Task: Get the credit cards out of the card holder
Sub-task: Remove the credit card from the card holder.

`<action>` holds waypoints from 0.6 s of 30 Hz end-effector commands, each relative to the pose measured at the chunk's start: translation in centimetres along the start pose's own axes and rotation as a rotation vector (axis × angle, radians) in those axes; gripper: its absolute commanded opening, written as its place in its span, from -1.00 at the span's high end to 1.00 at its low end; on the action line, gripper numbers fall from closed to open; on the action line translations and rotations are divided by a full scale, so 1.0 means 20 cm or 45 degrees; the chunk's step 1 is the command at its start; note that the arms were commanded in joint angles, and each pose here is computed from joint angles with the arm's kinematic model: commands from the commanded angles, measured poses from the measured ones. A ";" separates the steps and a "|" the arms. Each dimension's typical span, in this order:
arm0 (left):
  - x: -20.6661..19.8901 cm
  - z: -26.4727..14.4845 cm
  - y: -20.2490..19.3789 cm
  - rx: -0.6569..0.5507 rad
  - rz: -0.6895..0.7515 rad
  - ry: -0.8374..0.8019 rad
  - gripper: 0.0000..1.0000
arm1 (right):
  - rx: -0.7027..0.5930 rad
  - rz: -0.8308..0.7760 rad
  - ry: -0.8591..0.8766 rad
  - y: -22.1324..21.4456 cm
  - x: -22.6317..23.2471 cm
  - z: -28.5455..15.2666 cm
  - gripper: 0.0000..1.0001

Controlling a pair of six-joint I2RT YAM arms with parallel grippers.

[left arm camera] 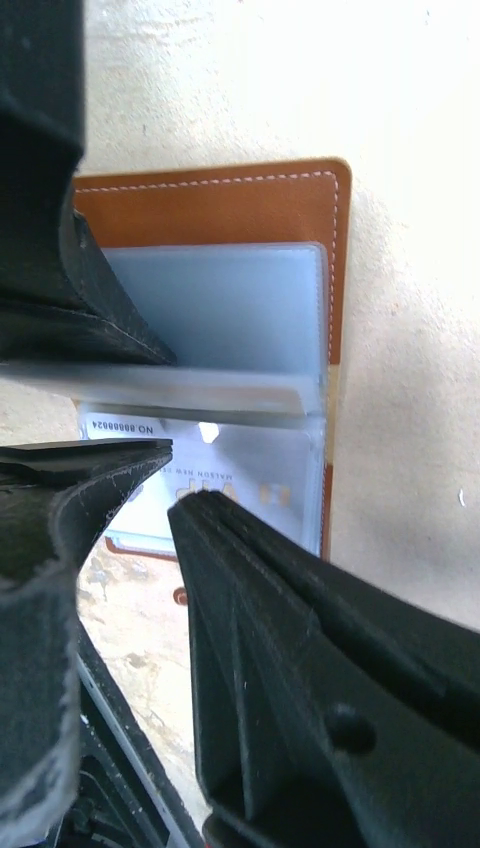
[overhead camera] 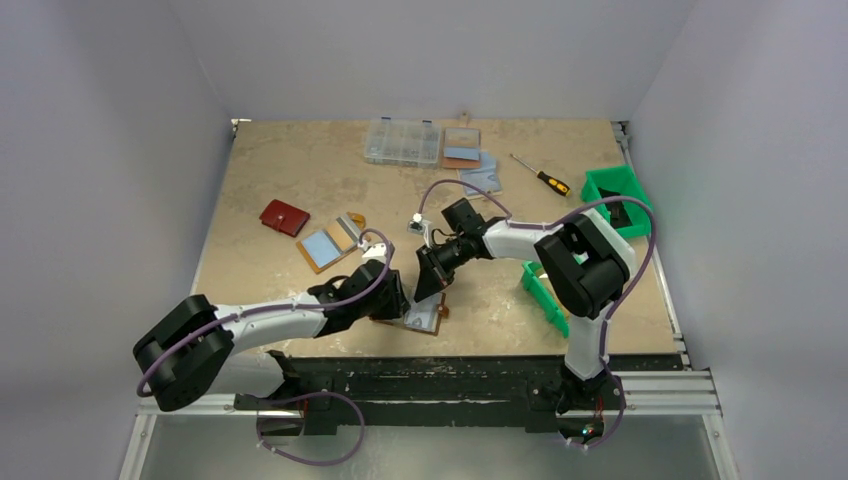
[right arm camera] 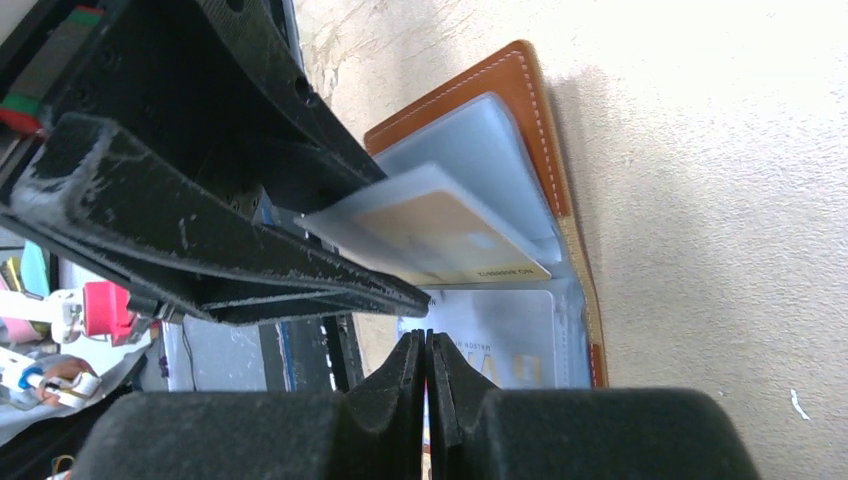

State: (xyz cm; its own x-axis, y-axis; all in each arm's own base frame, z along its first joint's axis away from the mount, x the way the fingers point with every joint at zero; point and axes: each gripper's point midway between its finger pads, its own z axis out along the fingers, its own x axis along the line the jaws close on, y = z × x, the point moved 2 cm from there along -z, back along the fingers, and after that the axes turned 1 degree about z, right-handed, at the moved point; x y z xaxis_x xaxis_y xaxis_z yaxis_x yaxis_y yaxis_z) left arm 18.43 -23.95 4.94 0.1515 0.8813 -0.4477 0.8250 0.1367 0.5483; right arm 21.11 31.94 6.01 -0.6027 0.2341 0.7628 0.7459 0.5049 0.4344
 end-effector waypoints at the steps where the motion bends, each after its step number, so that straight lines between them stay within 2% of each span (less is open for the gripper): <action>1: -0.01 -0.03 0.07 -0.046 -0.049 0.019 0.37 | 0.005 -0.115 0.023 0.05 0.04 -0.02 0.76; 5: -0.02 -0.04 0.08 -0.051 -0.059 -0.002 0.13 | 0.050 -0.211 0.018 0.05 0.04 -0.04 0.68; 7: -0.03 -0.05 0.09 -0.049 -0.065 -0.020 0.07 | 0.086 -0.272 0.033 0.04 0.05 -0.05 0.65; 13: -0.05 -0.06 0.11 -0.033 -0.082 -0.081 0.08 | 0.205 -0.486 0.038 0.01 0.10 -0.14 0.63; 18: -0.05 -0.06 0.10 -0.031 -0.087 -0.114 0.19 | 0.238 -0.688 -0.018 0.02 0.16 -0.26 0.58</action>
State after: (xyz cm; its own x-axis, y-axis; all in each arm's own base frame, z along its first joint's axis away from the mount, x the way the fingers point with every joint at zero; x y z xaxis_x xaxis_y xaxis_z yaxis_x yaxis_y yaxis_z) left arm 18.85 -23.06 5.67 0.1052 0.8679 -0.4855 0.8381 0.1854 0.5131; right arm 21.38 30.20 8.20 -0.8147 0.0193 0.5795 0.4410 0.6695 0.5977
